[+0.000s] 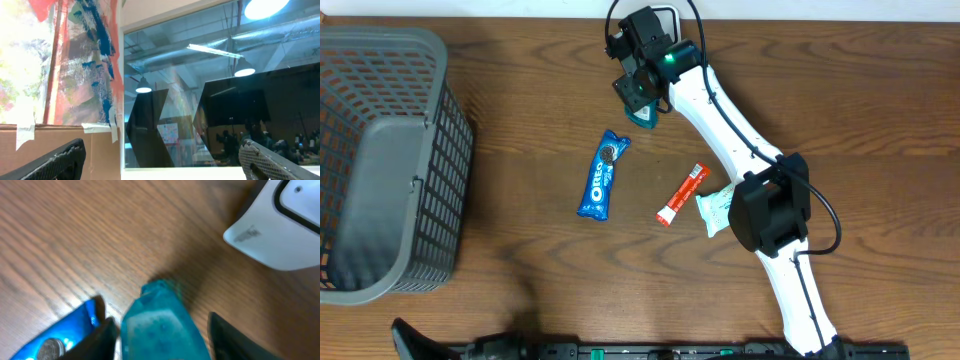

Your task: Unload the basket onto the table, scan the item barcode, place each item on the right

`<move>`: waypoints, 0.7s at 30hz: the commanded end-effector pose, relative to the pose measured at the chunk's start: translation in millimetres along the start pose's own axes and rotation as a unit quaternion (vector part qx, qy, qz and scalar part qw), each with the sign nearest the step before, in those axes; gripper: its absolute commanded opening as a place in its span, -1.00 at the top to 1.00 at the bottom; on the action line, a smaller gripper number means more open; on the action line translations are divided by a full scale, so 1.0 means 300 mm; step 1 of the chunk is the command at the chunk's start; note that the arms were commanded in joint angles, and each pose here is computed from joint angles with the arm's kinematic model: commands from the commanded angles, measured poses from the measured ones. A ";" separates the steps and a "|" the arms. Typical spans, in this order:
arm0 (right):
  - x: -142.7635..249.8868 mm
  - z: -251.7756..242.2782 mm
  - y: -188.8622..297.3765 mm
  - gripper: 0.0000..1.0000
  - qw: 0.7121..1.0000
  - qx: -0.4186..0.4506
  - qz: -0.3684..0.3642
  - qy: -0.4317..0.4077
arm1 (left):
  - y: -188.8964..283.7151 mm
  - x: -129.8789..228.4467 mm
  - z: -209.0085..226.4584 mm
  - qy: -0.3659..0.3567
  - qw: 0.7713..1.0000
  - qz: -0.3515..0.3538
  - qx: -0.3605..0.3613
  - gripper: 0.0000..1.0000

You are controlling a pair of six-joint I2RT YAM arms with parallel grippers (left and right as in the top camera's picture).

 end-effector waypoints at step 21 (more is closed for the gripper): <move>0.008 -0.269 0.233 0.26 0.964 0.257 0.049 0.050 | 0.000 0.002 -0.007 -0.003 1.000 0.000 0.008 -0.96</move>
Point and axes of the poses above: each gripper's point midway between its finger pads, its own y axis back along the fingers, its own z axis along the line the jaws close on, x = y × z, the point moved 1 cm from there along y, back along the fingers, and after that the axes turned 11 degrees about y, right-handed, at the moved point
